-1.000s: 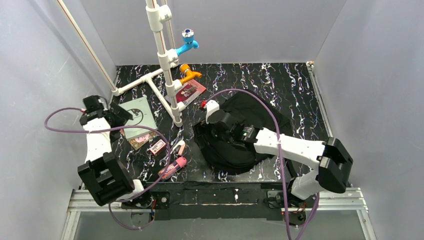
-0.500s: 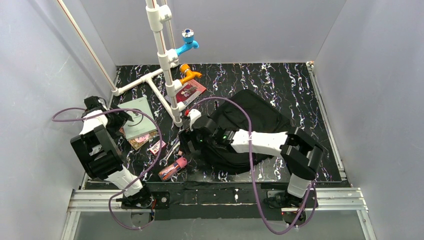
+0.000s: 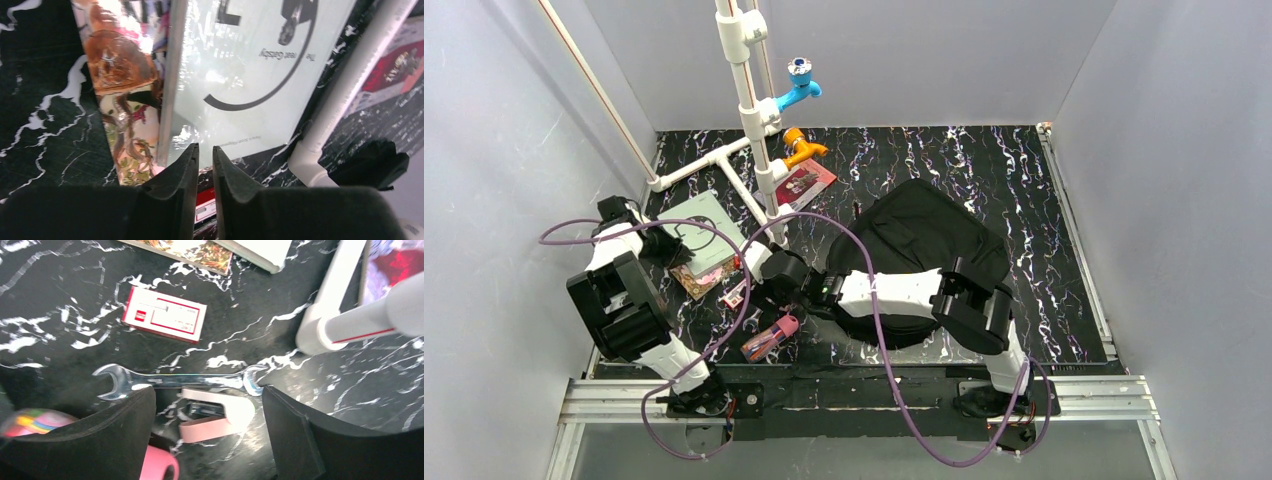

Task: Pack the student bag
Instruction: Adjust the book at the center of the board.

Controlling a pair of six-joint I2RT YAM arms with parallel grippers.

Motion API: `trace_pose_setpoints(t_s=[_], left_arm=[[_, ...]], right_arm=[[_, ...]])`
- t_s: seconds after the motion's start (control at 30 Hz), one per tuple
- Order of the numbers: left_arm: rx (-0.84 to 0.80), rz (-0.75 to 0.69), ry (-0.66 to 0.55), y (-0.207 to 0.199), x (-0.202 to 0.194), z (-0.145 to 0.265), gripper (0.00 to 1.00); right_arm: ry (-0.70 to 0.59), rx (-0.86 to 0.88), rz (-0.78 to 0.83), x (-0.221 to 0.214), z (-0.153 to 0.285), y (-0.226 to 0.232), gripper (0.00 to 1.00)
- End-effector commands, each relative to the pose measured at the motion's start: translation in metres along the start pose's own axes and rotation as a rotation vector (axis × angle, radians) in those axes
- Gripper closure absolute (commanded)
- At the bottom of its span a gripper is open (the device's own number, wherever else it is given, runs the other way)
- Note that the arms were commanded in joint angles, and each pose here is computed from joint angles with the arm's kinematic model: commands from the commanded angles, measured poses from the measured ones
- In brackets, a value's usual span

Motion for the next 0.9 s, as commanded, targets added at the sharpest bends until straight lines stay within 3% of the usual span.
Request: trace_pose_setpoints(t_s=[0.0,0.13,0.2,0.3,0.4,0.57,0.7,0.8,0.87], left_arm=[[-0.122,0.010,0.037,-0.015,-0.009,0.011,0.86],[-0.126,0.005,0.031,-0.021,-0.009,0.015,0.88],[-0.084,0.010,-0.012,-0.017,-0.010,0.021,0.80],[-0.037,0.022,-0.075,-0.014,-0.008,0.027,0.54],[0.022,0.052,-0.073,-0.011,-0.004,0.028,0.47],[-0.033,0.026,-0.015,-0.023,0.005,0.027,0.49],[-0.084,0.023,-0.056,-0.037,0.023,0.027,0.45],[-0.174,0.045,-0.022,-0.062,0.047,0.026,0.45],[-0.260,0.038,-0.076,-0.082,0.065,0.022,0.44]], right_arm=[[-0.088,-0.060,0.251,0.021,-0.008,-0.019,0.18],[-0.075,-0.043,0.359,0.025,-0.017,-0.019,0.21],[-0.074,-0.037,0.381,0.025,-0.017,-0.020,0.21],[-0.084,-0.020,0.439,0.025,-0.019,-0.018,0.21],[-0.091,-0.024,0.420,0.032,-0.028,-0.016,0.19],[-0.119,-0.012,0.062,0.048,-0.036,-0.003,0.22],[-0.166,-0.078,-0.257,0.035,-0.032,0.002,0.15],[-0.211,-0.081,-0.378,0.028,-0.019,0.002,0.14],[-0.250,-0.067,-0.425,0.029,-0.009,0.001,0.13]])
Point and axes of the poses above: each gripper's point midway between its finger pads, its own z axis back along the fingers, its own y axis along the line the jaws close on, x = y × z, the point moved 8 cm from there along z, back along the fingers, and after that the axes turned 4 degrees about z, right-handed, at the moved point
